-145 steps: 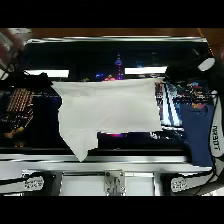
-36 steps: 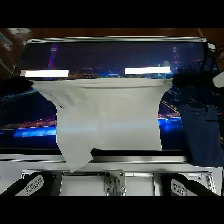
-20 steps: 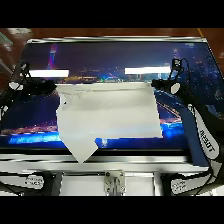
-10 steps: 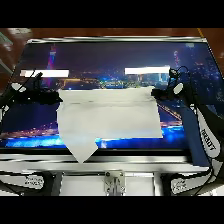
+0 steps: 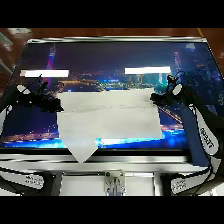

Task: Fold the shirts.

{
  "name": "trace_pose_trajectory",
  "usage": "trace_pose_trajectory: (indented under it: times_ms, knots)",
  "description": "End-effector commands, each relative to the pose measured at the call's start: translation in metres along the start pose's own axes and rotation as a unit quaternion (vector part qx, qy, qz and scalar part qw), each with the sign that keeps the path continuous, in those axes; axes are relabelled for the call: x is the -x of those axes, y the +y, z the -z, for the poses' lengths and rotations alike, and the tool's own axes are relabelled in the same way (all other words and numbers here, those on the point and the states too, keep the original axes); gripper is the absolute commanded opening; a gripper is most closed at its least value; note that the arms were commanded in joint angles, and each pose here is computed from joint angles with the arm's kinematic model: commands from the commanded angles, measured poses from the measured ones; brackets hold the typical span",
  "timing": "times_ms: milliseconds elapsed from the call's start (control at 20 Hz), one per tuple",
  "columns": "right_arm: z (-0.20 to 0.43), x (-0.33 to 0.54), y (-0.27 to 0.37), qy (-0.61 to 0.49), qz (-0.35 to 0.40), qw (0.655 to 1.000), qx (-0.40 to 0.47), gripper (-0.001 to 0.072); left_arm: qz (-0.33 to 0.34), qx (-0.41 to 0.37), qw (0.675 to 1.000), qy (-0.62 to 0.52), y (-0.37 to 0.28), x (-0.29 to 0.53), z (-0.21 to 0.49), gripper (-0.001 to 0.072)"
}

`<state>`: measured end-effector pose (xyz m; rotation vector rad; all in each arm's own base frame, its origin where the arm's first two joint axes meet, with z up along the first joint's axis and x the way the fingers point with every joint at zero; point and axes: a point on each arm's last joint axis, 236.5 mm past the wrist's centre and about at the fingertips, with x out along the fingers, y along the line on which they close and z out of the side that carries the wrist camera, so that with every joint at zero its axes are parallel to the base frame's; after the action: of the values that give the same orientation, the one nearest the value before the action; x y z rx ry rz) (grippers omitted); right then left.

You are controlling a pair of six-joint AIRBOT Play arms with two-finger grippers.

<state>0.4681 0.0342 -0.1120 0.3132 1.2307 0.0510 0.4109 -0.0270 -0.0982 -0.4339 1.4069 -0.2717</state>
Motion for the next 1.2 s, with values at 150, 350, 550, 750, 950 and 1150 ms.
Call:
trace_pose_trajectory:
  times_ms: [150, 350, 550, 750, 950, 1150]
  knots:
    - [-0.011, 0.017, -0.007, -0.007, 0.003, 1.0, 0.0, 0.0505, 0.013, 0.004, 1.0, 0.028, -0.001, 0.014, 0.005, 0.0466]
    - [-0.03, 0.101, -0.034, -0.019, 0.027, 0.998, 0.058, 0.0519, 0.036, 0.002, 0.999, 0.039, -0.003, 0.087, 0.007, 0.0468]
    - [0.074, 0.158, -0.106, 0.157, 0.064, 0.985, 0.019, 0.0519, 0.037, 0.048, 0.997, 0.048, 0.022, 0.122, 0.066, 0.0468]
    - [0.134, 0.15, -0.096, 0.163, -0.066, 0.979, -0.101, 0.0521, 0.105, 0.135, 0.984, 0.049, 0.016, 0.068, 0.173, 0.054]
    - [0.135, 0.136, -0.079, 0.131, -0.117, 0.972, -0.154, 0.052, 0.132, 0.178, 0.974, 0.041, 0.004, 0.023, 0.211, 0.0518]
    - [0.129, 0.136, -0.078, 0.12, -0.121, 0.973, -0.157, 0.052, 0.132, 0.178, 0.975, 0.011, 0.002, 0.015, 0.199, 0.0519]
